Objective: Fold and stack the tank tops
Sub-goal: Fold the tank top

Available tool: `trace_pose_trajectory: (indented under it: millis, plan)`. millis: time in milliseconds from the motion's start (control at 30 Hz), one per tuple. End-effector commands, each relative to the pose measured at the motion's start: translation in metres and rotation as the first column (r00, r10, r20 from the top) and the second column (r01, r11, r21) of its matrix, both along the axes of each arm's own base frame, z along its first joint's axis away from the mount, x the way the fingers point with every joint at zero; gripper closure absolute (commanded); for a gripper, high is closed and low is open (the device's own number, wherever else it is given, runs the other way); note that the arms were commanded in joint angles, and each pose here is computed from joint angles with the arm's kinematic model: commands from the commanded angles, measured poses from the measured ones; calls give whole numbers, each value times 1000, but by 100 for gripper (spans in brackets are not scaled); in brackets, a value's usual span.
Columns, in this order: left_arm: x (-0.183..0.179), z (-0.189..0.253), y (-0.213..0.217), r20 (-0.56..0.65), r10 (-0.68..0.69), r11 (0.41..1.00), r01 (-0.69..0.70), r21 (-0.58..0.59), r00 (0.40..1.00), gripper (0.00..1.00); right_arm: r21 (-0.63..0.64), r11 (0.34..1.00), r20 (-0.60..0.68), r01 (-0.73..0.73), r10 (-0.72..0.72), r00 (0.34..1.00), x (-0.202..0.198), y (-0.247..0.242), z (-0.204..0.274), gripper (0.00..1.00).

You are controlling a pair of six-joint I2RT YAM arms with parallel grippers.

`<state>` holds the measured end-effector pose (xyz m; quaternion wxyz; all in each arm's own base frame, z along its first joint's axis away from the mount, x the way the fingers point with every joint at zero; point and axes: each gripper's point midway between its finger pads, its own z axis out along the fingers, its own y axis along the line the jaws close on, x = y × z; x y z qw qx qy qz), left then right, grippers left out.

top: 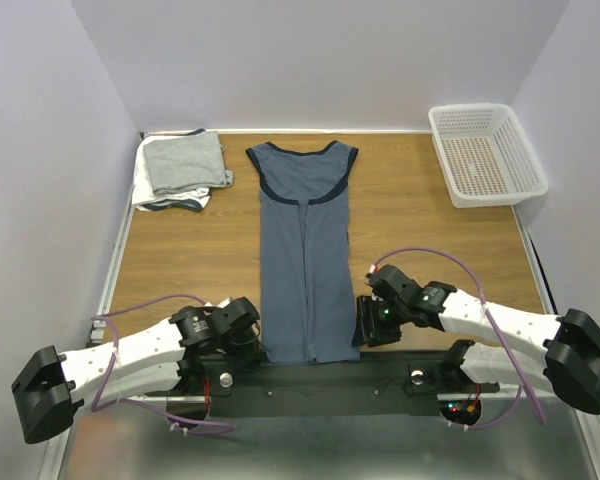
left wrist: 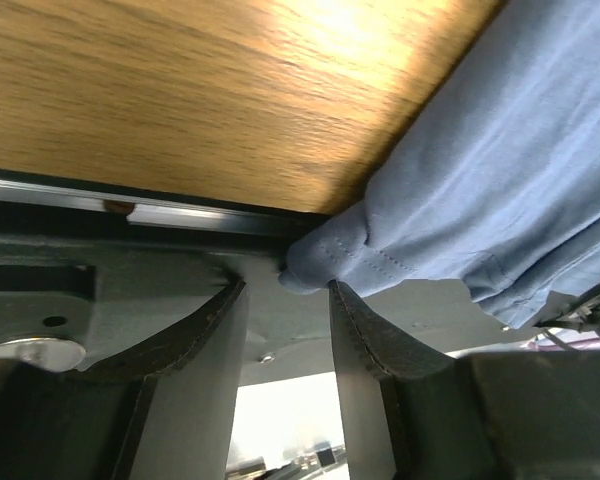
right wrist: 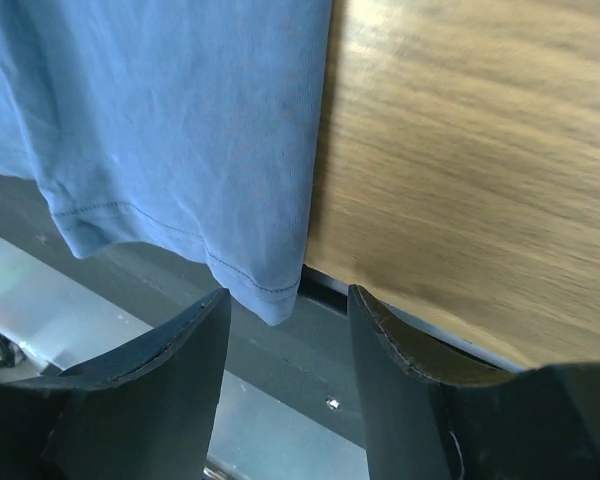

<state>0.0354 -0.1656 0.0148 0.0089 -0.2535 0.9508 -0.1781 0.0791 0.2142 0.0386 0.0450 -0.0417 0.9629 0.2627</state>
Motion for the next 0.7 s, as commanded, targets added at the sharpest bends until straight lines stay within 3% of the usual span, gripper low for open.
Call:
trace_pose_trajectory:
  millis: [0, 533, 667]
  plan:
    - [2, -4, 3, 7, 10, 1000, -10, 18, 1000, 51, 24, 1000, -21, -20, 20, 1000, -9, 7, -2, 44]
    - [12, -5, 1, 59, 35, 999, -35, 8, 998, 56, 33, 999, -53, -10, 12, 999, -20, 17, -14, 44]
    - [14, -8, 1, 69, 31, 999, -32, 7, 997, 56, 30, 1000, -51, -2, 3, 999, -18, 19, -16, 55]
